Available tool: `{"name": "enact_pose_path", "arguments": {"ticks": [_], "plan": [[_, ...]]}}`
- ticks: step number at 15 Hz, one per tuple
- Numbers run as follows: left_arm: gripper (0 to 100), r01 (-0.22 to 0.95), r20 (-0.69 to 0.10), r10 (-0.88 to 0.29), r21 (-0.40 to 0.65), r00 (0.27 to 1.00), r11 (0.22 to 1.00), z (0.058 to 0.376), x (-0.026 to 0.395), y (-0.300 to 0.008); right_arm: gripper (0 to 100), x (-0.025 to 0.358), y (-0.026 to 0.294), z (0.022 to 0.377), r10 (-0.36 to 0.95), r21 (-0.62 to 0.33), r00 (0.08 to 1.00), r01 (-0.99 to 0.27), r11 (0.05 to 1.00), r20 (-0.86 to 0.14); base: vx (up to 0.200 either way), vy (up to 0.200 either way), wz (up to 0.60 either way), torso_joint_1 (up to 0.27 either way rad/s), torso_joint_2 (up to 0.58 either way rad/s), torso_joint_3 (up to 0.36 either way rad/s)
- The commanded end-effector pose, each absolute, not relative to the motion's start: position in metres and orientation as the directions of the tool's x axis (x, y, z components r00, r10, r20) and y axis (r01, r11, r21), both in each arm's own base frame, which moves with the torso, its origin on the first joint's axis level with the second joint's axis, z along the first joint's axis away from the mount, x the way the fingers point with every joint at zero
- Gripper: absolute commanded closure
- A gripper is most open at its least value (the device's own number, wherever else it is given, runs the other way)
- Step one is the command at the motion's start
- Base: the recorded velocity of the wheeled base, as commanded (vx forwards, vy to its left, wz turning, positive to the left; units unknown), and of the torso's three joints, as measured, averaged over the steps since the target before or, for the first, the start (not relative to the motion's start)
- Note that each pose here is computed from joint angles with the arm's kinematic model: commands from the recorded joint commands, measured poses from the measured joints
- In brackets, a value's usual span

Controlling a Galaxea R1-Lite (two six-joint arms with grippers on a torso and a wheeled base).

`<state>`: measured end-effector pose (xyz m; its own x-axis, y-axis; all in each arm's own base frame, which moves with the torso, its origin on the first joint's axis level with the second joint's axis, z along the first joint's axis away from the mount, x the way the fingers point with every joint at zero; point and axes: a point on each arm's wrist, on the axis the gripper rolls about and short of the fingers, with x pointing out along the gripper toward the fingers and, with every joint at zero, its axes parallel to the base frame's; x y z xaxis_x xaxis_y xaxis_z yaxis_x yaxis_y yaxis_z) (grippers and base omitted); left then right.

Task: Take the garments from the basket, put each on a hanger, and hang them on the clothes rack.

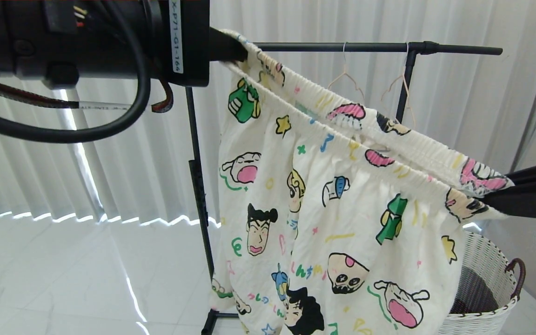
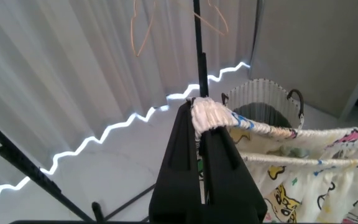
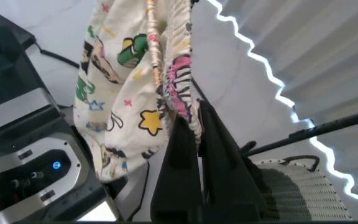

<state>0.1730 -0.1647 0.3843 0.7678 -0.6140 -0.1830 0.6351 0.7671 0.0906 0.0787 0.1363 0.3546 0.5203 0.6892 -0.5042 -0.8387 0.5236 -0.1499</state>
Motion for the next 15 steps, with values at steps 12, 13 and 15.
{"name": "enact_pose_path", "arguments": {"ticks": [12,13,15], "plan": [[100,0.776,-0.324,-0.723,0.058,0.610,0.628,0.348,0.081,-0.096,100,0.148,0.190,0.363,0.679,-0.136,0.694,-0.717,0.684,-0.239,0.000,0.000,0.00,0.000,0.00,0.000],[100,0.815,-0.321,-0.762,0.059,0.563,0.577,0.346,0.073,-0.097,100,0.146,0.197,0.362,0.710,-0.129,0.668,-0.742,0.657,-0.225,0.000,0.000,0.00,0.000,0.00,0.000],[100,0.863,-0.312,-0.812,0.061,0.493,0.501,0.347,0.062,-0.101,100,0.142,0.206,0.361,0.739,-0.127,0.635,-0.771,0.624,-0.227,0.000,0.000,0.00,0.000,0.00,0.000]]}}
